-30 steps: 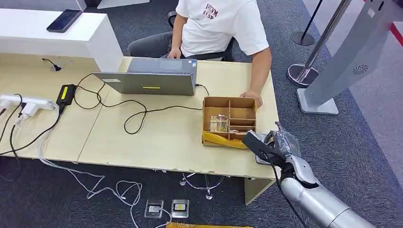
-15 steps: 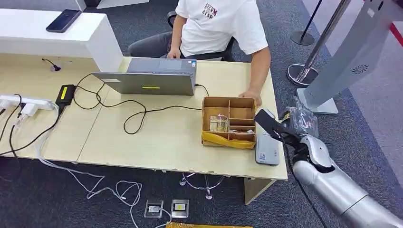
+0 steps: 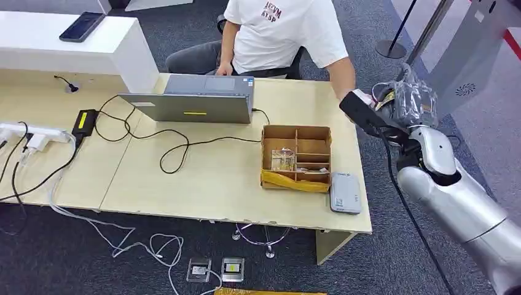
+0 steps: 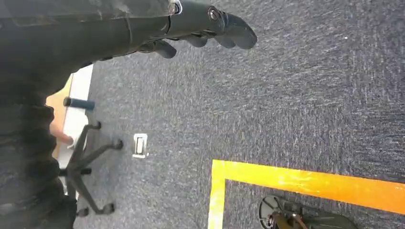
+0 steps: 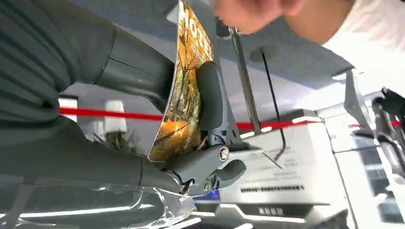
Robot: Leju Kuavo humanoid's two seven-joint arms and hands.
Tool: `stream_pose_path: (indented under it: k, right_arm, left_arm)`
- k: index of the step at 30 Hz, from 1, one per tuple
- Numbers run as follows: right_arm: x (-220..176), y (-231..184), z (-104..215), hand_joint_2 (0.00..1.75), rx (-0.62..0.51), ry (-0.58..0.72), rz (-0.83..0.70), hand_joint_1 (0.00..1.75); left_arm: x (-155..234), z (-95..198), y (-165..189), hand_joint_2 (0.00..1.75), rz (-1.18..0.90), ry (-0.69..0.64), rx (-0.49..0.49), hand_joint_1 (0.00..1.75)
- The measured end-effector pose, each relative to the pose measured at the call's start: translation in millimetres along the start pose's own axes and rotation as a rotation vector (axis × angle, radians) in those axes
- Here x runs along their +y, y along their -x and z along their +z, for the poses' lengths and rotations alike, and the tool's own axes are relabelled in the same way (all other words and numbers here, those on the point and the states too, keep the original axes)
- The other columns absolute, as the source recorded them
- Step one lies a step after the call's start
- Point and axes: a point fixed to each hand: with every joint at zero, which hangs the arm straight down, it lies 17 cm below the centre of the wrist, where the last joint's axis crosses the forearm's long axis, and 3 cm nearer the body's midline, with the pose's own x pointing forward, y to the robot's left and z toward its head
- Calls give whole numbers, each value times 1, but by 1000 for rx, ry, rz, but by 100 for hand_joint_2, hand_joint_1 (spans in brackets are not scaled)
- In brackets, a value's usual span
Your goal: Pass the card to the sensor for recognition and then transmit it.
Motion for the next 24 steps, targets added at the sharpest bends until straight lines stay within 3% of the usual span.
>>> stream_pose_path:
  k: [8,15,16,17,19,21,24]
  right_arm:
    - [-25,-35,-22,175,-55,30,67,175]
    - [-12,-54,-36,175,-69,2,77,175]
    - [-8,-55,-36,175,-68,-6,80,157]
    - [-3,-57,-36,175,-70,-15,81,117]
    - [5,-58,-36,175,-69,-29,82,16]
    - [12,-60,-37,175,-67,-40,85,0]
    - [23,-53,-39,175,-43,-58,98,0]
  left_arm:
    - [-1,0,-5,175,-34,3,-21,0]
    - [-2,0,-5,175,-50,3,-23,0]
    - [-2,0,-5,175,-50,3,-23,0]
    - [-2,0,-5,175,-50,2,-21,0]
    - [-1,0,-4,175,-50,-2,-18,0]
    - [-1,0,-4,175,-52,-2,-16,0]
    - [-2,1,-4,175,-56,-1,-18,0]
